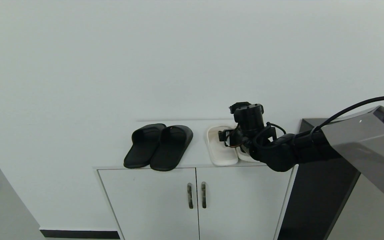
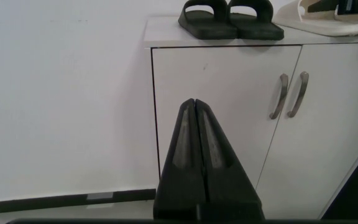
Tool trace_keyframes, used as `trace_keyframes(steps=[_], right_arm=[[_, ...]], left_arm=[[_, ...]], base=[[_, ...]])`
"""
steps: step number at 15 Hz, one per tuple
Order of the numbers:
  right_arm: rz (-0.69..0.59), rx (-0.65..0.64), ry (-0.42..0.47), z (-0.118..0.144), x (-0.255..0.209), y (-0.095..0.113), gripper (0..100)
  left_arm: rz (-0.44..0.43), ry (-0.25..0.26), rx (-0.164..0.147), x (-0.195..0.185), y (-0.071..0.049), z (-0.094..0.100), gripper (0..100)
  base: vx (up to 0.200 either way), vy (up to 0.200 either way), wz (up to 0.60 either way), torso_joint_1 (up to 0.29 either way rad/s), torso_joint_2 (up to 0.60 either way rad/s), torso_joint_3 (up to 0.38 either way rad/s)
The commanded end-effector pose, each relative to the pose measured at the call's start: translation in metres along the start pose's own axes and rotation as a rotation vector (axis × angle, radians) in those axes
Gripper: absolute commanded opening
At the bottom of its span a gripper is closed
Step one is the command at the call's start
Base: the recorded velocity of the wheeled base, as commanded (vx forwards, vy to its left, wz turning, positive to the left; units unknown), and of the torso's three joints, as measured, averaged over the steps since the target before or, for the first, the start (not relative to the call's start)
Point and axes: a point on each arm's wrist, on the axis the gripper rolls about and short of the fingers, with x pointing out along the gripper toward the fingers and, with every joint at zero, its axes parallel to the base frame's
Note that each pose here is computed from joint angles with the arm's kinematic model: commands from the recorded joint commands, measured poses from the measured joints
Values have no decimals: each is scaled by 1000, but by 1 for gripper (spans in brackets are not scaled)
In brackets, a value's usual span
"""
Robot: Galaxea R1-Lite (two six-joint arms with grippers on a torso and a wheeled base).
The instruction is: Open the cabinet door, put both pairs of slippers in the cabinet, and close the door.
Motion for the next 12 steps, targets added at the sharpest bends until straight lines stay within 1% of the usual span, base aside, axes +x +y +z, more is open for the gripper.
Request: trace_keyframes(steps=[1, 6, 10, 12], right_arm=[[-2, -1, 4, -3, 5, 1, 0], [-11, 3, 4, 3, 7, -3, 0], [-5, 6, -7, 12, -4, -3, 0], [-4, 3, -3, 10, -3, -2, 0]], left_arm=[[1, 1, -1, 0, 0, 0, 0], [1, 1, -1, 0, 0, 0, 0], [0, 1, -1, 0, 0, 0, 0], [0, 1, -1, 0, 0, 0, 0]], base=[[0, 0, 0, 0, 0, 0], [0, 0, 0, 0, 0, 0], [0, 0, 0, 0, 0, 0], [0, 0, 0, 0, 0, 0]])
